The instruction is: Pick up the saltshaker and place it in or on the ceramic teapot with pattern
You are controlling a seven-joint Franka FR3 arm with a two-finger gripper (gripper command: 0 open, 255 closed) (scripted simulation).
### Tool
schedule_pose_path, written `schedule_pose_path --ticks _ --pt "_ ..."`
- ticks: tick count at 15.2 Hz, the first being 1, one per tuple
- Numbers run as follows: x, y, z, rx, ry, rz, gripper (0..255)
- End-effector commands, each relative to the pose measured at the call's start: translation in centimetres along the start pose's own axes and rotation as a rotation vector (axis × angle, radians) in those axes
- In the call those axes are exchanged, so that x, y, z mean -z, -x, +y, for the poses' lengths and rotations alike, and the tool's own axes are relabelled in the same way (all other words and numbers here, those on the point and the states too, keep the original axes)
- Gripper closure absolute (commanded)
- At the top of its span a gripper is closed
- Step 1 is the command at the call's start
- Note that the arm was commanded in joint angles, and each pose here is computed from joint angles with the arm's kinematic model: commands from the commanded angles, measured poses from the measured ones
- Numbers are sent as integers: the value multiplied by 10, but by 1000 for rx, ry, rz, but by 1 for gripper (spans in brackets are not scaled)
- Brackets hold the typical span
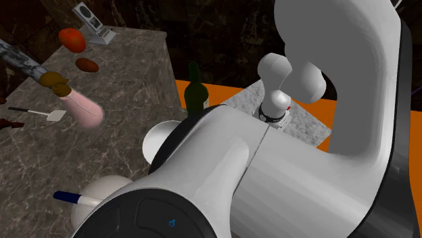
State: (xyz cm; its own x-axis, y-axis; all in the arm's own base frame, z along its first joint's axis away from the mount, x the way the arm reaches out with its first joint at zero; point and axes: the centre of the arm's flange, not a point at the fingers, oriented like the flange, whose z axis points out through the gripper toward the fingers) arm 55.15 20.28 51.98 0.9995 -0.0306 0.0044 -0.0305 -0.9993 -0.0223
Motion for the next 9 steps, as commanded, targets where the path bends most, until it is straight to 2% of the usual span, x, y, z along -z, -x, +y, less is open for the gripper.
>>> schedule_pose_path --ticks 1,5,9 --pt "0 0 0 0 0 0 0" --pt "50 0 0 0 0 0 0" --pt "50 0 0 0 0 0 0"
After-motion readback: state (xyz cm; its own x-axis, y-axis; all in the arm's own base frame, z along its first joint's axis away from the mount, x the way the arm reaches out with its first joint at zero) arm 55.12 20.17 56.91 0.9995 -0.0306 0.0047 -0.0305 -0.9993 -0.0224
